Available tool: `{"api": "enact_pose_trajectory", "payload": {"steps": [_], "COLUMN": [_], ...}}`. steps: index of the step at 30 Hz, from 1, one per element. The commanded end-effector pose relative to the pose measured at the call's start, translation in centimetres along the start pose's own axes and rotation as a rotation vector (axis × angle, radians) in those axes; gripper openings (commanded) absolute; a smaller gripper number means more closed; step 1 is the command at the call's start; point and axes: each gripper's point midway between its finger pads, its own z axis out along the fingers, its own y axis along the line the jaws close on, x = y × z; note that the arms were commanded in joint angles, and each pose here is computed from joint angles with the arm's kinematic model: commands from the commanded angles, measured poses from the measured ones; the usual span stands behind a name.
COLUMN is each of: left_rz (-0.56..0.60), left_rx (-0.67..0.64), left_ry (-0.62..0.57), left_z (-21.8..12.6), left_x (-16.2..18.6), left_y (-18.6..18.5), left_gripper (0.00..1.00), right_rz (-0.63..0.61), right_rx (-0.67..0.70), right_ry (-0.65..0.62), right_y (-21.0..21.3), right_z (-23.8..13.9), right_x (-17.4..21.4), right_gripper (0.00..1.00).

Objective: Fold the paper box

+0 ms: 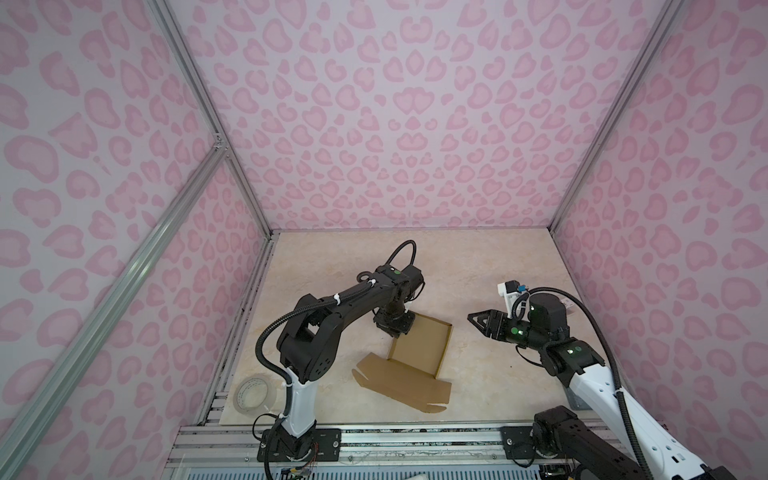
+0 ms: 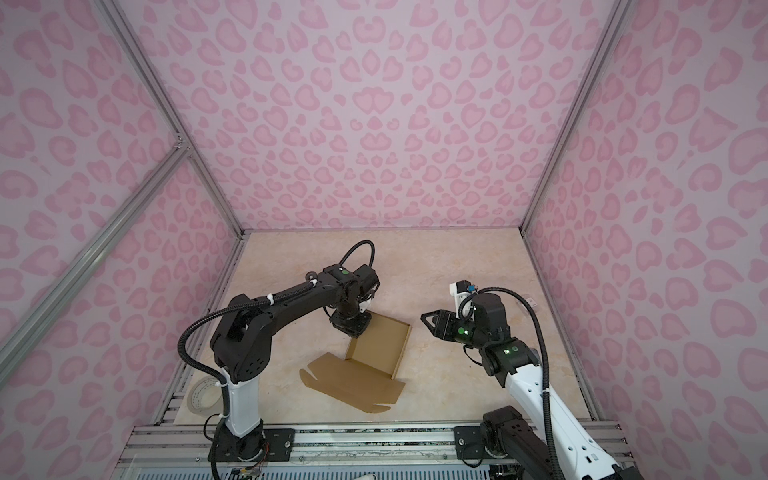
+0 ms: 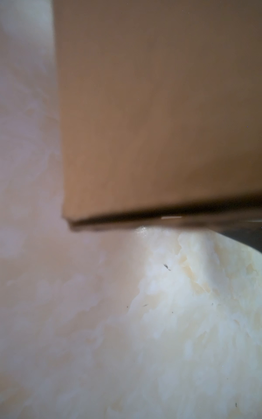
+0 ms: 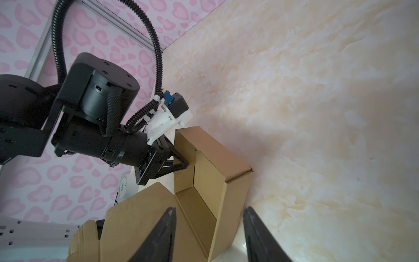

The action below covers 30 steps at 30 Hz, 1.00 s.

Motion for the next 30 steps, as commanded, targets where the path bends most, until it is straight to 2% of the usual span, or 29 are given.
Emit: {"api": "enact_pose_trajectory", "payload": {"steps": [1,6,9,10,16,19,22,25,30], "left_rz": [0.009,0.013,0.009,0.008,-0.067,-0.157,-0.271,-0.39,-0.536], "left_rx": [-0.019,-0.035,-0.059,-0.072,-0.187,-0.218,-0.182,-0.079,0.196], "left_ry": [0.012,-0.075,-0.187,-0.225,-0.517,-0.676,-0.796,-0.856,-0.792], "left_z": [-0.4,-3.3,-7.1,-8.3,-16.9,-20.6,-22.3,-21.6,-14.9], "left_x": [0.0,-1.5,-3.2,-3.6,-4.8,-2.9,0.3,4.2,8.5], "left_y": [0.3,0.3,0.5,0.6,3.1,4.8,6.1,6.7,4.9], "left_gripper": [0.3,0.48,0.8,0.98,0.97,0.97,0.97,0.97,0.97], "right_rz": [-0.018,-0.052,-0.067,-0.067,-0.086,-0.086,-0.072,-0.058,-0.042], "right_rx": [-0.019,0.014,0.03,0.027,0.048,0.066,0.07,0.072,0.069], "right_ry": [0.006,0.041,0.067,0.066,0.043,0.057,0.062,0.061,0.071], "right_y": [0.3,-0.1,-0.3,-0.2,-0.3,-0.8,-1.2,-1.6,-1.9], "right_z": [0.5,1.4,2.1,2.2,2.0,2.2,2.5,2.8,3.5], "right_x": [0.2,1.0,1.5,1.5,1.0,1.3,1.7,1.9,2.3], "right_gripper": [0.5,0.5,0.5,0.5,0.5,0.5,0.5,0.5,0.5]}}
